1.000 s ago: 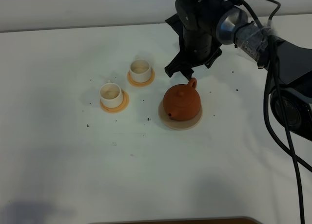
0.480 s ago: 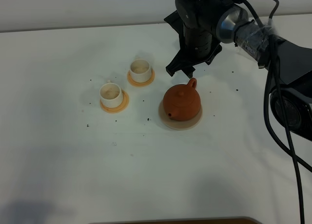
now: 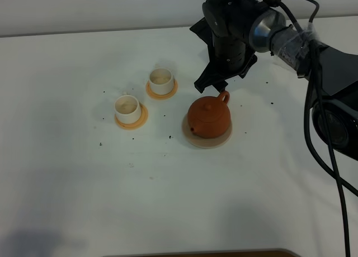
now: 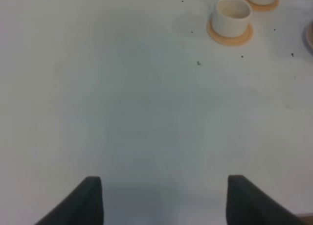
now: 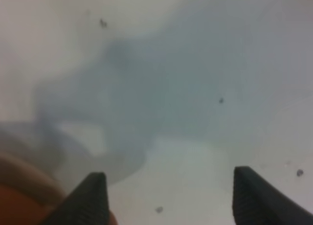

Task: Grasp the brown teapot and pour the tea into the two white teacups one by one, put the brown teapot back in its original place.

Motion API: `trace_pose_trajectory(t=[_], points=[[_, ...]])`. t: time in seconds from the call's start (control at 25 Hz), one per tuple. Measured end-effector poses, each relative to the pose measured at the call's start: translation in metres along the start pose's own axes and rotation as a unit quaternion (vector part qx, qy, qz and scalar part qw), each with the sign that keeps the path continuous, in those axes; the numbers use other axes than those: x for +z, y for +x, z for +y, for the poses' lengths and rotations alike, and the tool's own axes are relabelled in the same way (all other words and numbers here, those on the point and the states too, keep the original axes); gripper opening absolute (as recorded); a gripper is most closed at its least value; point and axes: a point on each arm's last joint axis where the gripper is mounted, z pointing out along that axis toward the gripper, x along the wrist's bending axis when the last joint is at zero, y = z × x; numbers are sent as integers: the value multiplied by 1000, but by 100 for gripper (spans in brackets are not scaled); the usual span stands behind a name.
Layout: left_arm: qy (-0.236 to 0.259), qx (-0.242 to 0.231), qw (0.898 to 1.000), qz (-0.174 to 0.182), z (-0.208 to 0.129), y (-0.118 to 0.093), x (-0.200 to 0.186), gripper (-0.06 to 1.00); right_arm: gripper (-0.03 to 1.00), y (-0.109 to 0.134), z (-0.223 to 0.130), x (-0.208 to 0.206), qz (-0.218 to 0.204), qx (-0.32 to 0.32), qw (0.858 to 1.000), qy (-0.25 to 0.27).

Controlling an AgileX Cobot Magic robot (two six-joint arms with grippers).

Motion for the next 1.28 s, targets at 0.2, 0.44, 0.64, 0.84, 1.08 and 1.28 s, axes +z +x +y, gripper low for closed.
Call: trace_pose_trajectory(t=[0.2, 0.44, 0.64, 0.84, 1.08, 1.28], points=[[0, 0, 1000, 0, 0, 0, 0, 57, 57, -1, 0, -2, -4, 2, 1000, 1], [0, 0, 1000, 0, 0, 0, 0, 57, 57, -1, -11, -5, -5, 4, 1000, 18], [0, 0, 1000, 0, 0, 0, 0, 57, 57, -1, -23, -11, -4, 11, 999, 34], [0, 0, 1000, 0, 0, 0, 0, 57, 57, 4, -34, -9, 10, 24, 998, 56], [0, 0, 1000, 0, 0, 0, 0, 57, 57, 6, -41, -6, 23, 30, 997, 68], [0, 0, 1000, 0, 0, 0, 0, 57, 57, 7, -42, -6, 26, 29, 997, 71]])
